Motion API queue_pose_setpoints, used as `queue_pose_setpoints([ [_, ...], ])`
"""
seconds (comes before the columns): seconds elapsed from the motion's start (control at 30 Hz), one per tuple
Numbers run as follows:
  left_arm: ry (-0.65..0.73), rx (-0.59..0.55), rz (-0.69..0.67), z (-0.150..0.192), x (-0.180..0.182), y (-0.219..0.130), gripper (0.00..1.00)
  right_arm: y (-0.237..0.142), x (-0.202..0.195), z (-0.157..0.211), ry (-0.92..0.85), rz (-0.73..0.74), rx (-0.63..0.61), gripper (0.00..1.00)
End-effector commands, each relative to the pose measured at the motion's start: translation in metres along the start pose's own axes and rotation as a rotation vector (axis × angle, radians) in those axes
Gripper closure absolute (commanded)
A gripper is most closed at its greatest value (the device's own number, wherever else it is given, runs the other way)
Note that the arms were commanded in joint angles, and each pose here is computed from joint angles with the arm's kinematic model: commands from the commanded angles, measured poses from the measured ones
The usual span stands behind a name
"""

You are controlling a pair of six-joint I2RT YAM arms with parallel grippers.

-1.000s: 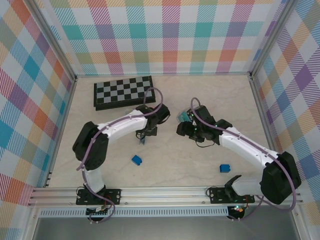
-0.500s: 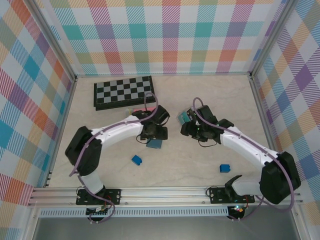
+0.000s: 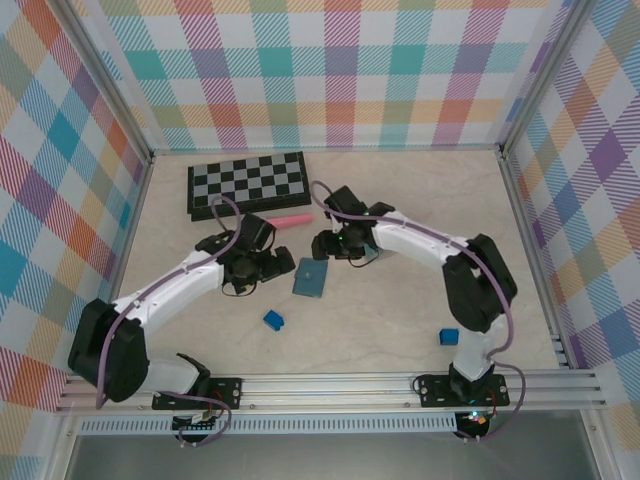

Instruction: Take the credit cards out of the card holder

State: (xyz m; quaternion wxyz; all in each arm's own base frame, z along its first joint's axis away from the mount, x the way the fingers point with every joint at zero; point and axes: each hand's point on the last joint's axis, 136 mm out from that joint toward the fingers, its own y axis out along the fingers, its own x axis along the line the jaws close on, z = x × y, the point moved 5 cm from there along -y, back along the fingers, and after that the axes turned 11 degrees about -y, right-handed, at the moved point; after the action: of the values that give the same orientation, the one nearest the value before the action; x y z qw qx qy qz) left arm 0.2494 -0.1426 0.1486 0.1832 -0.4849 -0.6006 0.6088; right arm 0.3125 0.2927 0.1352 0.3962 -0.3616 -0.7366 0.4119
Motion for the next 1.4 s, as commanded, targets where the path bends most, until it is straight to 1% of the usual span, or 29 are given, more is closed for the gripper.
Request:
queue_pose_setpoints([
  [0.0, -0.052, -0.006, 0.036, -0.001, 0.011, -0.005, 0.00, 0.018, -0.002, -0.008, -0.089, 0.050, 0.083, 0.34],
  [0.13, -0.070, 0.002, 0.040, 0.000, 0.019, -0.005, 0.00, 0.040, 0.006, -0.021, -0.132, 0.084, 0.135, 0.31],
  [0.2, -0.072, 0.008, 0.037, 0.000, 0.022, -0.004, 0.00, 0.049, 0.012, -0.025, -0.155, 0.092, 0.153, 0.28],
  [0.3, -0.067, 0.019, 0.036, 0.001, 0.023, -0.002, 0.00, 0.061, 0.018, -0.027, -0.174, 0.106, 0.173, 0.27],
  [0.63, -0.050, 0.049, 0.065, 0.004, 0.019, 0.004, 0.00, 0.084, 0.015, -0.022, -0.186, 0.146, 0.274, 0.28],
  [0.77, -0.047, 0.055, 0.071, 0.004, 0.017, 0.004, 0.00, 0.081, 0.007, -0.018, -0.189, 0.202, 0.290, 0.30],
  [0.97, -0.052, 0.078, 0.098, 0.006, 0.012, 0.005, 0.00, 0.062, -0.007, -0.015, -0.187, 0.321, 0.279, 0.30],
  [1.17, -0.056, 0.116, 0.157, 0.010, 0.001, 0.006, 0.00, 0.048, -0.020, 0.001, -0.153, 0.386, 0.297, 0.32],
  [1.23, -0.055, 0.128, 0.170, 0.012, -0.003, 0.006, 0.01, 0.044, -0.023, 0.009, -0.149, 0.385, 0.304, 0.33],
  [1.37, -0.058, 0.147, 0.176, 0.017, -0.008, 0.010, 0.03, 0.036, -0.020, 0.025, -0.142, 0.317, 0.317, 0.36],
])
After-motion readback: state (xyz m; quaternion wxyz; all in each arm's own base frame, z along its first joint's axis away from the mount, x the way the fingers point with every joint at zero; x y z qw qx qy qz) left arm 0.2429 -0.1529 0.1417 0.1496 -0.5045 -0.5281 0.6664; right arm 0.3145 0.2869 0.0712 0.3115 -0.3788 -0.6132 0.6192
